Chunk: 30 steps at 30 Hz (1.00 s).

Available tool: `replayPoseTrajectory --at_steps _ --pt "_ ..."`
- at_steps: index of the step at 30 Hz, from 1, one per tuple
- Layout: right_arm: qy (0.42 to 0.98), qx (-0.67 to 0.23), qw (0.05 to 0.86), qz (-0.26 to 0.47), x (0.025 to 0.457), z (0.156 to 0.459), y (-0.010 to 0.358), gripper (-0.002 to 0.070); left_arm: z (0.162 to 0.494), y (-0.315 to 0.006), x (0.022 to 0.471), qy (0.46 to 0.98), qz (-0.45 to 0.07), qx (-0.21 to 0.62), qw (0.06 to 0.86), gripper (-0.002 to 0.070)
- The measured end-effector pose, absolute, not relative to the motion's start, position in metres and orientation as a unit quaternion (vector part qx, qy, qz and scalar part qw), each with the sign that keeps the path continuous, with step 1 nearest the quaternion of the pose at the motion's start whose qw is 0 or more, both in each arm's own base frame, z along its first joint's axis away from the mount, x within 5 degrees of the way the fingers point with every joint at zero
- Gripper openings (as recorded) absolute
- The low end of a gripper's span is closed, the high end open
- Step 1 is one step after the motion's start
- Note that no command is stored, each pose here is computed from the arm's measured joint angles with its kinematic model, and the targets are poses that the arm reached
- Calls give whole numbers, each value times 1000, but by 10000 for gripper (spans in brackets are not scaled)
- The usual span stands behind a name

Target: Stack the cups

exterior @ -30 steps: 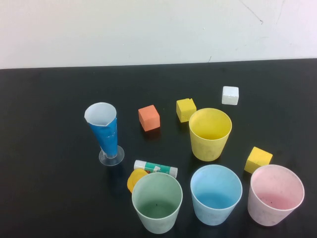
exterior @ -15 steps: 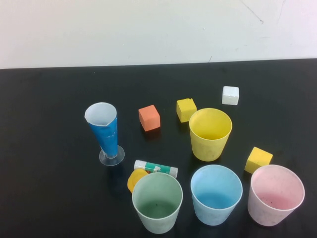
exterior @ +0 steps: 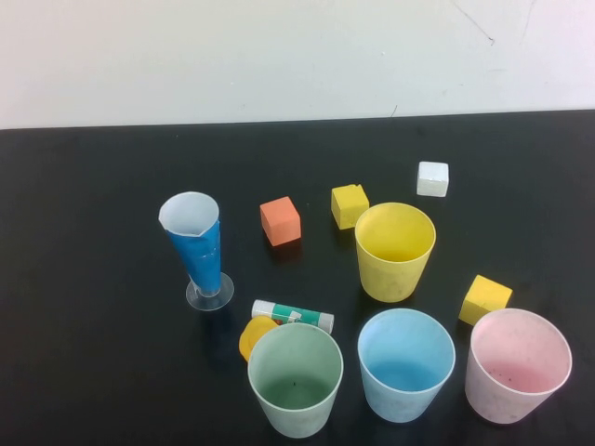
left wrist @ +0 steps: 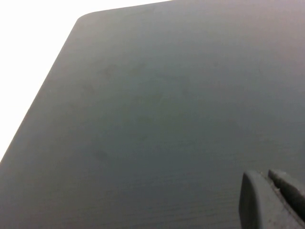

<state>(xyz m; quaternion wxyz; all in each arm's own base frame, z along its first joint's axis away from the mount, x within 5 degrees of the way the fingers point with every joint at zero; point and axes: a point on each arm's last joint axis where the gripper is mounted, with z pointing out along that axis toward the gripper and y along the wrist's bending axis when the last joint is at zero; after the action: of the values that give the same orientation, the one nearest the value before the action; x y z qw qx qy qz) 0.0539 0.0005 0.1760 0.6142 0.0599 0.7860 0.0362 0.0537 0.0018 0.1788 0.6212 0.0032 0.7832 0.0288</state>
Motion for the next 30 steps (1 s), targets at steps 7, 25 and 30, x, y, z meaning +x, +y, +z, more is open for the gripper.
replayPoseTrajectory --at_steps 7,25,30 --pt "751 181 598 212 54 180 11 -1 179 2 54 783 29 3 622 0" --pt "644 222 704 199 56 205 -3 -1 203 -6 56 547 -466 -428 548 0" --pt "687 202 667 205 57 196 3 -1 201 -9 56 578 -446 -398 555 0"
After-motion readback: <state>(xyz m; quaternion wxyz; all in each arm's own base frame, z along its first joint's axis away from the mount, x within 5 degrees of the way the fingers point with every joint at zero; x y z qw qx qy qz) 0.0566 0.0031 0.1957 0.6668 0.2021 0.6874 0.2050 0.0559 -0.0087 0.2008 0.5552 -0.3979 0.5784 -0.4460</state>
